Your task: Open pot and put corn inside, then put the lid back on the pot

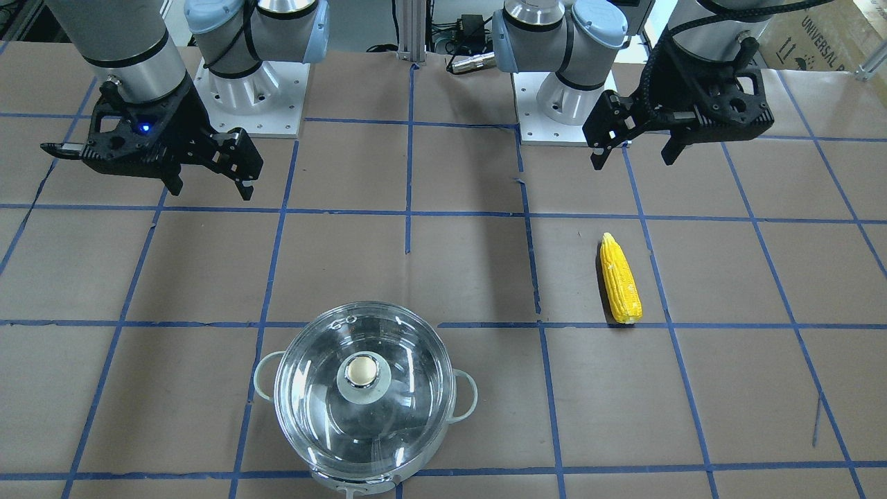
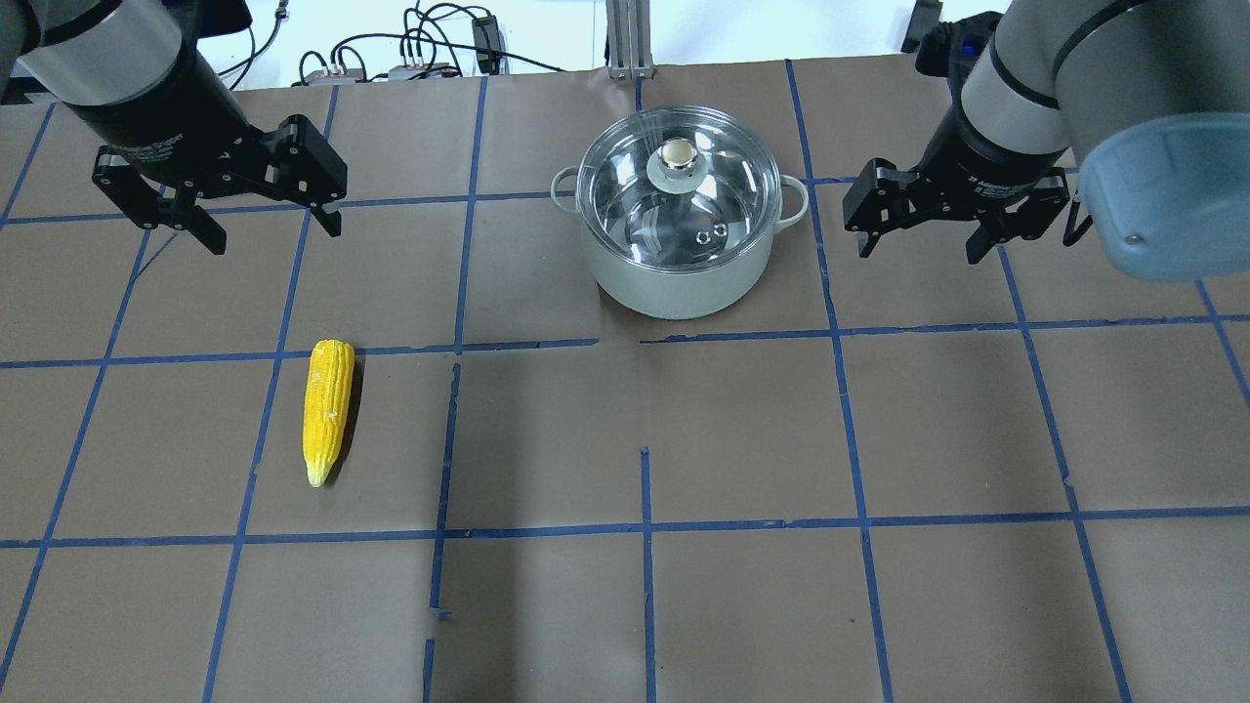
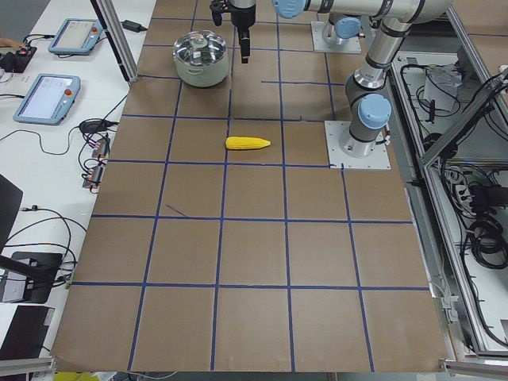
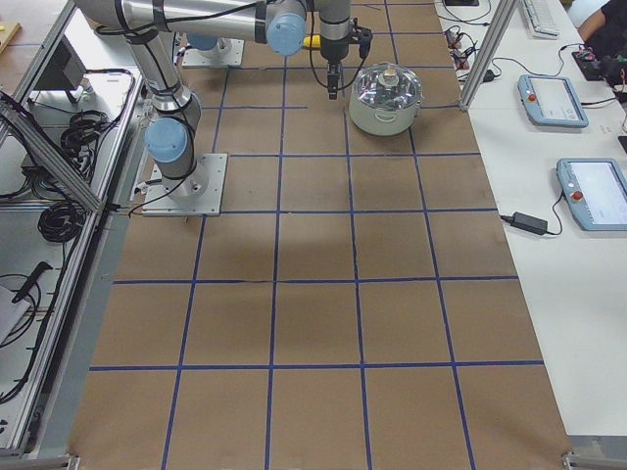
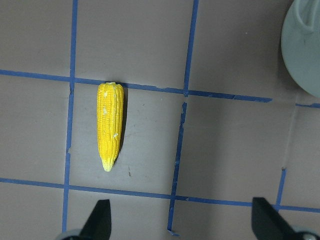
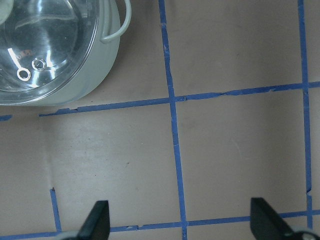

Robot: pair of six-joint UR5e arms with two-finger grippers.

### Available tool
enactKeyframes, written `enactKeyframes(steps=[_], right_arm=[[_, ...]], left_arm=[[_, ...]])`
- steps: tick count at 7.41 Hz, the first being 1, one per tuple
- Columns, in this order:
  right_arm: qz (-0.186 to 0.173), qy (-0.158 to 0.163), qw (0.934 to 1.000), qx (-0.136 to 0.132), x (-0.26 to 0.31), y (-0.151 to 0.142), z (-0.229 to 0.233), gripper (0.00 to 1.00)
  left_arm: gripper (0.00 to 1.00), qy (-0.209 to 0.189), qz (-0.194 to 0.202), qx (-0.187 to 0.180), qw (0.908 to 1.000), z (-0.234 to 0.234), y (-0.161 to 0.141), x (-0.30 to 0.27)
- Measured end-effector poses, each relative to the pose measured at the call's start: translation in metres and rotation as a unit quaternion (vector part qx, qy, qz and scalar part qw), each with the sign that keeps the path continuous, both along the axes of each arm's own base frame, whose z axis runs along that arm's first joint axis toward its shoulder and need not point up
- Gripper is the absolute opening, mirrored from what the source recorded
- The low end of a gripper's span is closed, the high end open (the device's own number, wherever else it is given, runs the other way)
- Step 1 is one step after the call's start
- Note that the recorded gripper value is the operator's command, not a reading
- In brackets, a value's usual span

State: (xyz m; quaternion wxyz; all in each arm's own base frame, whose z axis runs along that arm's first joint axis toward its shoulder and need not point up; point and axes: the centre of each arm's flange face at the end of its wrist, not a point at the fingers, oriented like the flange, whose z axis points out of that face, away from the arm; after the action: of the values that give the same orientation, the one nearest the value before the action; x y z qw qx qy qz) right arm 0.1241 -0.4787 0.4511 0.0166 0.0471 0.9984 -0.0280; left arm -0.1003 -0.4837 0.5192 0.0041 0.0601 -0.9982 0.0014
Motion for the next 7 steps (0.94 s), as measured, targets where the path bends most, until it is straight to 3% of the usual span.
enactKeyframes(steps=[7], right_arm=[[0.001, -0.004, 1.0000, 0.002, 0.0016, -0.0006, -0.0029, 1.00]], left_arm=[[1.00, 0.002, 0.000, 0.001, 1.0000, 0.0009, 0.0011, -0.0004]])
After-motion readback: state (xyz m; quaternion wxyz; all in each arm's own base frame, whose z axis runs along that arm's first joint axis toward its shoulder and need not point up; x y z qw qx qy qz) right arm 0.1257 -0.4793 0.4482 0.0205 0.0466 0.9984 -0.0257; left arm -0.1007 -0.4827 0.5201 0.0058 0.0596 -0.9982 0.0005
